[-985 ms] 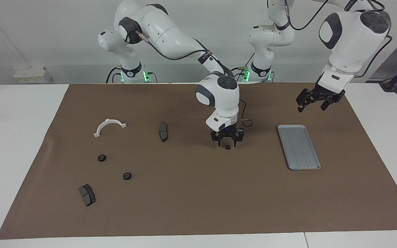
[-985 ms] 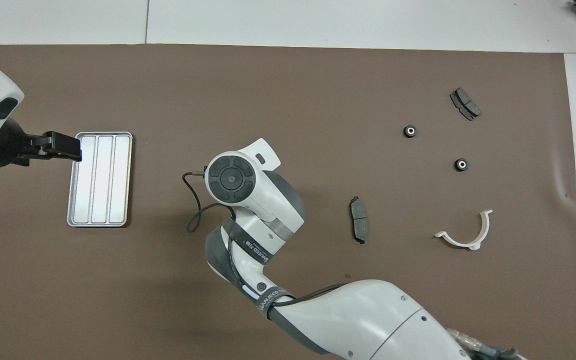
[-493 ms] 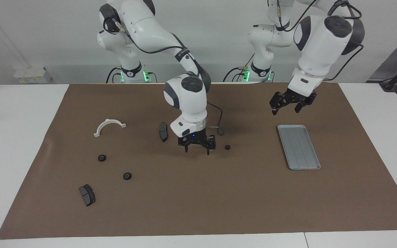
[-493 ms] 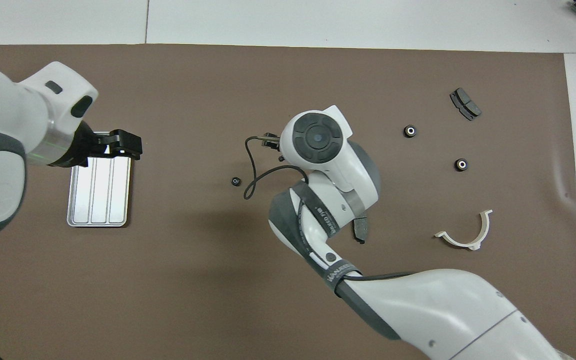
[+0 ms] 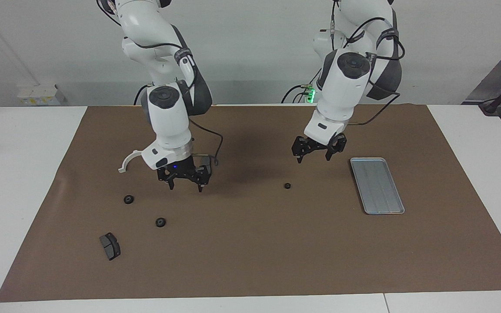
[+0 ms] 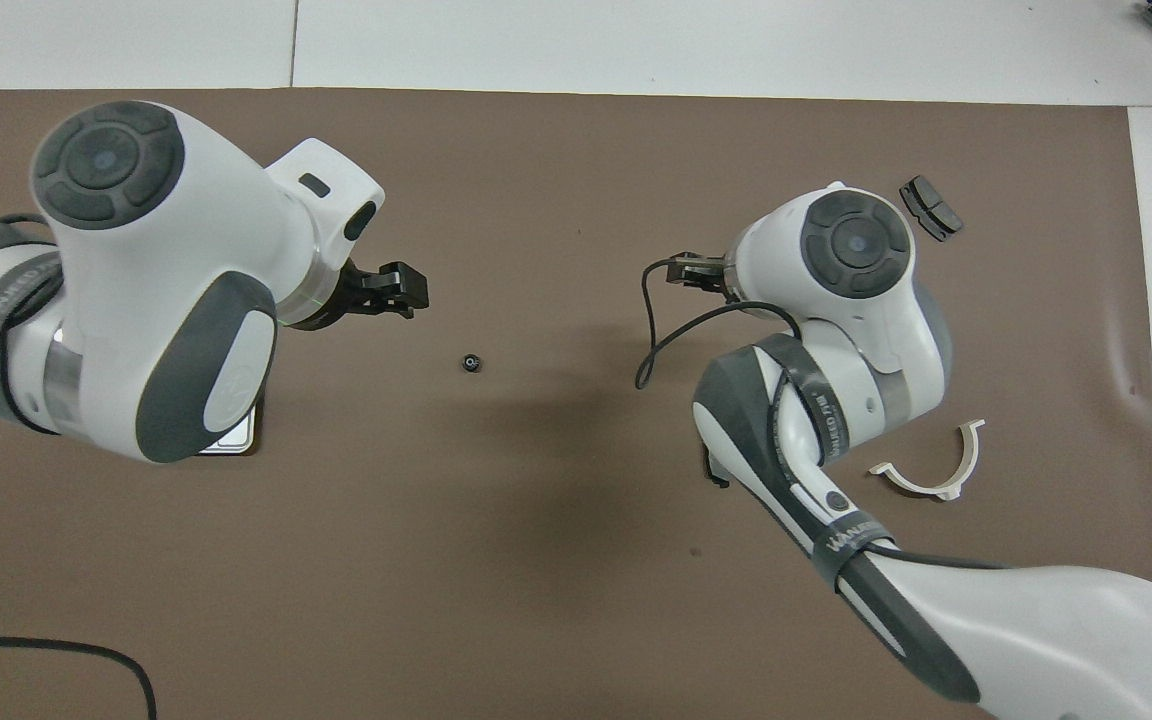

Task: Pick bearing gear from pile to tray

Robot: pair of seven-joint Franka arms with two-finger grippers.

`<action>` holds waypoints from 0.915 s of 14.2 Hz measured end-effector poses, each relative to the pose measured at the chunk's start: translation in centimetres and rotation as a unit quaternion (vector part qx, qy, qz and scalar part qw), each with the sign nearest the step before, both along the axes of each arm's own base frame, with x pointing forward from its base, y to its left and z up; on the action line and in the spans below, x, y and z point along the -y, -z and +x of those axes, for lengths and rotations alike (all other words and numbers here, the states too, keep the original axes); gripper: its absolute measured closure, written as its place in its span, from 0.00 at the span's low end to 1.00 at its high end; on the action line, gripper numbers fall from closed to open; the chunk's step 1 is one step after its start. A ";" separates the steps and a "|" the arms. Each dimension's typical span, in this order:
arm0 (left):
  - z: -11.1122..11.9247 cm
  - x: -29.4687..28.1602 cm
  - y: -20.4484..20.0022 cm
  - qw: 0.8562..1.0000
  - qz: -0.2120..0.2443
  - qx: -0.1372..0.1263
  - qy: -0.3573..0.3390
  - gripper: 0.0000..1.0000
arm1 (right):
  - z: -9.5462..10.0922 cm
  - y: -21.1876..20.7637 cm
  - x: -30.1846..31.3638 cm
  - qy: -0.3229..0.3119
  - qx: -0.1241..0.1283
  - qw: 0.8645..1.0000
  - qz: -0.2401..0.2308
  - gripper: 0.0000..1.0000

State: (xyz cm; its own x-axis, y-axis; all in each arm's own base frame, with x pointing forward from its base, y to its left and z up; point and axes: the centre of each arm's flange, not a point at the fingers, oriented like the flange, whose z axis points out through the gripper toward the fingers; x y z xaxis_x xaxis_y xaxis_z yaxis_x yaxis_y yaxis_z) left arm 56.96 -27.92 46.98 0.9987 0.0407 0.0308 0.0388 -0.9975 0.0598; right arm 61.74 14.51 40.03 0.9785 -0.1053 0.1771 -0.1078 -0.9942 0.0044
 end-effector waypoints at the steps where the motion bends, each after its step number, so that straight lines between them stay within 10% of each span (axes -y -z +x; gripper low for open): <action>1: 0.0 1.2 1.7 1.000 0.001 -0.002 -0.001 0.00 | 0.1 0.3 2.1 -0.010 -0.004 1.000 -0.005 0.00; 9: -2.5 4.0 14.4 1.000 0.013 -0.003 0.021 0.01 | 0.6 4.7 16.4 -0.071 -0.016 0.997 -0.003 0.00; 13: -2.7 4.2 14.9 1.000 0.011 0.003 0.024 0.18 | -0.4 8.8 17.9 -0.065 -0.019 0.998 -0.002 0.00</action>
